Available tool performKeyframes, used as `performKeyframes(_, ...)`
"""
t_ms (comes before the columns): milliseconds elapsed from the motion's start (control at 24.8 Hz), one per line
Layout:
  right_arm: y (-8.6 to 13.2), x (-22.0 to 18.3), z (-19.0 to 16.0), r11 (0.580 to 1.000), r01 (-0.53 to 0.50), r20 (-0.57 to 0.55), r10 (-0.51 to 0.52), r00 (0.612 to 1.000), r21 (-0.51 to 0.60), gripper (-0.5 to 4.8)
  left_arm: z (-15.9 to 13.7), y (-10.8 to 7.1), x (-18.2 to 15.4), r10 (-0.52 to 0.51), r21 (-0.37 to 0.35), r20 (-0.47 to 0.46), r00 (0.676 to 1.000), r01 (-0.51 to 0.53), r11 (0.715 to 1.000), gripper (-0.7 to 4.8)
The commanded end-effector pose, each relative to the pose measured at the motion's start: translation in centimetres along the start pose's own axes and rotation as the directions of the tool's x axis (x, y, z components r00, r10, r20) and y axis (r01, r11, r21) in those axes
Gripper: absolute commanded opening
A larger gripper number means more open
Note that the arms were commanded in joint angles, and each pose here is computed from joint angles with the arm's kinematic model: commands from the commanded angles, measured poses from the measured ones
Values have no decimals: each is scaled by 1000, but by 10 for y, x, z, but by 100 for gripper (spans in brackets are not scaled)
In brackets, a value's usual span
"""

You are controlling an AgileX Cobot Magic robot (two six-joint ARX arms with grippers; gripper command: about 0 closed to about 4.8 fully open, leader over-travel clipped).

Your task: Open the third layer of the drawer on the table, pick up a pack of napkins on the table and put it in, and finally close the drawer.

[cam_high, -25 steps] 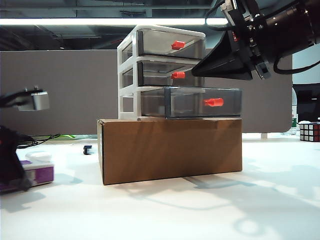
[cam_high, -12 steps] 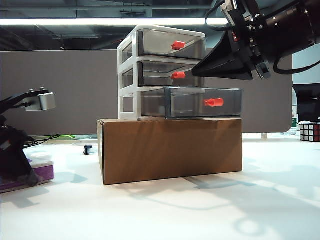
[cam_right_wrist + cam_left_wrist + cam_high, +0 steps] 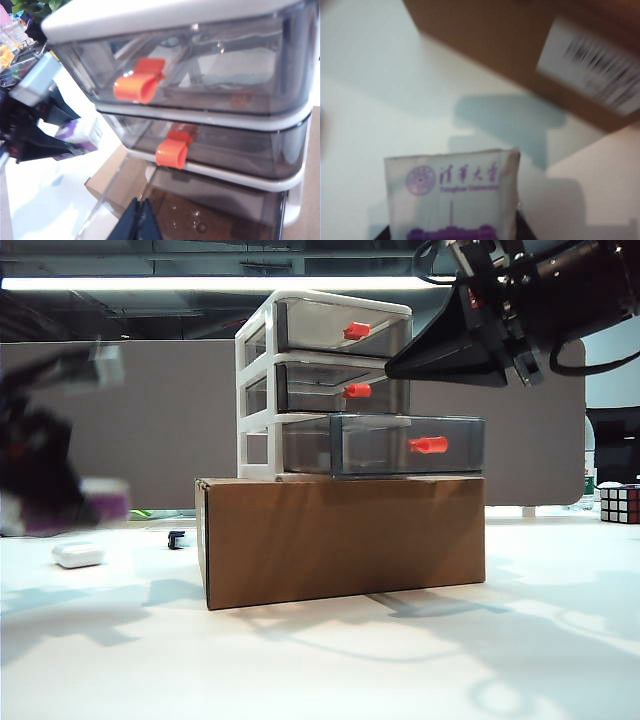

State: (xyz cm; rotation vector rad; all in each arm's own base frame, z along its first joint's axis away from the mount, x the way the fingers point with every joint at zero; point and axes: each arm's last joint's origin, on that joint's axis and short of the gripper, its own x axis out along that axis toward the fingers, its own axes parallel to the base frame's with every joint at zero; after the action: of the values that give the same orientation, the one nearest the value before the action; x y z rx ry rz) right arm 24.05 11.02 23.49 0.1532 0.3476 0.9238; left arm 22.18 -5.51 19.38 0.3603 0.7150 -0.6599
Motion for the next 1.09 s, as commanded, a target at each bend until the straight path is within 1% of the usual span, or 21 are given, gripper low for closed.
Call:
performKeyframes(40, 3, -4, 7, 1000, -7, 34, 8, 999, -26, -6, 21, -16, -17, -37, 67, 63, 997, 33, 997, 205)
performKeyframes(121, 4, -6, 9, 1000, -7, 42, 8, 999, -31, -6, 32, -27, -27, -66, 113, 92, 994, 56, 992, 205)
performKeyframes(201, 7, -9, 12, 999, -7, 51, 9, 999, -36, -6, 42, -42, -39, -88, 167, 112, 990, 68, 984, 205)
performKeyframes(282, 9, -13, 14, 999, -6, 61, 9, 998, -43, -6, 50, -59, -48, -91, 224, 122, 988, 62, 973, 205)
performKeyframes(362, 11, -17, 17, 999, -4, 74, 8, 997, -51, -6, 56, -76, -57, -117, 279, 141, 983, 74, 958, 205)
performKeyframes(443, 15, -21, 21, 998, -5, 91, 11, 996, -62, -6, 63, -92, -61, -156, 311, 173, 972, 96, 946, 205)
performKeyframes(563, 18, -29, 26, 997, 2, 119, 8, 993, -78, -6, 72, -109, -62, -173, 324, 221, 960, 95, 941, 205)
performKeyframes(604, 21, -32, 29, 996, 0, 134, 11, 991, -87, -6, 79, -117, -57, -183, 322, 259, 948, 94, 942, 205)
performKeyframes(724, 24, -39, 33, 996, 10, 144, 3, 990, -91, -6, 90, -119, -47, -208, 279, 294, 933, 125, 952, 205)
performKeyframes(805, 24, -44, 34, 996, 19, 147, -6, 989, -89, -6, 101, -120, -38, -213, 277, 286, 934, 132, 952, 205)
performKeyframes(845, 25, -46, 35, 996, 23, 153, -8, 988, -92, -6, 113, -121, -32, -213, 286, 284, 935, 130, 949, 205)
performKeyframes(926, 25, -49, 37, 995, 28, 161, -13, 987, -95, -5, 127, -122, -24, -220, 289, 292, 931, 133, 948, 205)
performKeyframes(1087, 24, -51, 38, 995, 38, 167, -21, 986, -94, -6, 148, -125, -12, -231, 293, 290, 929, 144, 945, 205)
